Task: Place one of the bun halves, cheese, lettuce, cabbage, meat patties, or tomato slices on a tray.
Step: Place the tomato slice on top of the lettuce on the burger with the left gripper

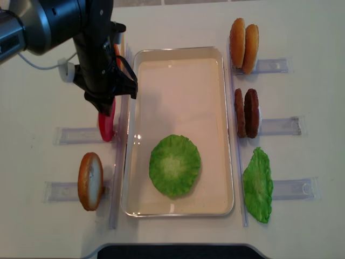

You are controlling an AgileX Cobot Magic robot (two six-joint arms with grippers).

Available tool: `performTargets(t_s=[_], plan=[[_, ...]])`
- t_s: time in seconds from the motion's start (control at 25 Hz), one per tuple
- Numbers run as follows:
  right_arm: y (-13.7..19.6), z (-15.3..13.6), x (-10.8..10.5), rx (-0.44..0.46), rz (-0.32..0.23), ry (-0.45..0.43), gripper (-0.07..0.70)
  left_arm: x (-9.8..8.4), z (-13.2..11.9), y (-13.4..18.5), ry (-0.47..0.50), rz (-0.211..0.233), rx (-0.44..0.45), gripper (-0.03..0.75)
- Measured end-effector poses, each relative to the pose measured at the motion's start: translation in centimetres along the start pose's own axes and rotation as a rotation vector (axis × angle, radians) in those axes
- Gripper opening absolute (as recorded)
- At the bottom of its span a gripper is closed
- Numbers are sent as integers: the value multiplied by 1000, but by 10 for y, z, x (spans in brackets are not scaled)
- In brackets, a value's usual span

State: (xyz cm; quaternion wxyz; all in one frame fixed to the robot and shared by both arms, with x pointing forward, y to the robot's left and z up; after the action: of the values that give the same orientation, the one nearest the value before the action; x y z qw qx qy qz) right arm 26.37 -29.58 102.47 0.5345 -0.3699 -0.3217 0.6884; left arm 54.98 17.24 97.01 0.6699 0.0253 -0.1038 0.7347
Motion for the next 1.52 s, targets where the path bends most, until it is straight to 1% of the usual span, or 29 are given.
performTargets(t_s=[0.2, 0.52, 0.64, 0.72, 0.8, 0.88, 1.04, 1.16, 1.28, 1.36, 1.52], plan=[[0, 0, 0, 0, 0, 0, 414, 3, 16, 3, 36, 16, -26, 63], [0, 0, 0, 0, 0, 0, 414, 4, 32, 10, 106, 52, -32, 63], [0, 0, 0, 0, 0, 0, 414, 0, 36, 14, 149, 69, -12, 62], [0, 0, 0, 0, 0, 0, 414, -7, 37, 17, 199, 79, 14, 62], [0, 0, 0, 0, 0, 0, 414, -14, 38, 17, 257, 79, 19, 62], [0, 0, 0, 0, 0, 0, 414, -21, 40, 18, 310, 67, 28, 62], [0, 0, 0, 0, 0, 0, 414, -31, 44, 23, 388, 21, 58, 62], [0, 0, 0, 0, 0, 0, 414, -42, 49, 25, 483, -1, 71, 62], [0, 0, 0, 0, 0, 0, 414, -54, 56, 26, 593, -45, 66, 62], [0, 0, 0, 0, 0, 0, 414, -59, 60, 28, 641, -80, 65, 62], [0, 0, 0, 0, 0, 0, 414, -62, 62, 30, 673, -150, 61, 62]])
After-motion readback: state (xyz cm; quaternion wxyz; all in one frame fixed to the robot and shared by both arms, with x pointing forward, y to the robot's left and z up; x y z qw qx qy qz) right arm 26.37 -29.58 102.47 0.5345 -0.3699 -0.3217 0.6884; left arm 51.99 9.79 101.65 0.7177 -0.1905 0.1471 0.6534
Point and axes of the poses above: a point on each arm's last joint axis where the gripper is mounted, z pointing back along that axis away from the gripper, x along the wrist's bending axis when the last joint is at zero, y = z × x, the point moved 4 cm from there along -z, pointing out along that axis toward the gripper, and after that the axes turned 12 degrees about z, right-handed, at the moved point
